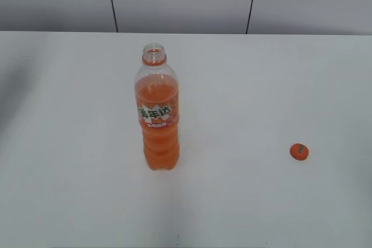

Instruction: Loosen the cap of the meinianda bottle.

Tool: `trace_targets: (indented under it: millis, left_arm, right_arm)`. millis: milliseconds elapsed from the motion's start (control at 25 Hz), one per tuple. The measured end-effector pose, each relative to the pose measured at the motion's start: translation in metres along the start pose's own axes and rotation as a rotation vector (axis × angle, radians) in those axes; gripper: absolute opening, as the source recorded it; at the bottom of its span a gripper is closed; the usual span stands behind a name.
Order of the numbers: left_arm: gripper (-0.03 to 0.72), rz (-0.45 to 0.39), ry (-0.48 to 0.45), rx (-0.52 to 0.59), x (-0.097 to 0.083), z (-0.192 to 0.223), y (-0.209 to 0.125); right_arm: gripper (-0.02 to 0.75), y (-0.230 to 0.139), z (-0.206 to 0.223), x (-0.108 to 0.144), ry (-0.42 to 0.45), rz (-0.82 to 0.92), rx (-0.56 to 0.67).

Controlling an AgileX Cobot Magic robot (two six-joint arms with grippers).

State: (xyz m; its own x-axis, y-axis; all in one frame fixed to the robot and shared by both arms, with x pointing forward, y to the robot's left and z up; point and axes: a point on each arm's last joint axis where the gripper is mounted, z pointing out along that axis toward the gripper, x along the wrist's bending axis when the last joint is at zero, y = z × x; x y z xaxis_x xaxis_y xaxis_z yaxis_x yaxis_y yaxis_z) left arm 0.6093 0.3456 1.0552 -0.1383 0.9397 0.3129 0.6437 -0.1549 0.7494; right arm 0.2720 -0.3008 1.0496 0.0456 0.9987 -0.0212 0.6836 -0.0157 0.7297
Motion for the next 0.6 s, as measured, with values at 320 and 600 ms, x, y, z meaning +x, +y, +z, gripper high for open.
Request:
trace_targets:
  millis: [320,600]
  left_arm:
    - [0.489,0.0,-0.249,0.311,0.002,-0.045,0.032]
    - [0.489,0.036,-0.364,0.277,0.008,-0.103,0.039]
  right_arm:
    - [0.532,0.0,0.0,0.0,0.0,0.0,0.0]
    - [0.532,0.0,0.0,-0.001,-0.01,-0.007,0.0]
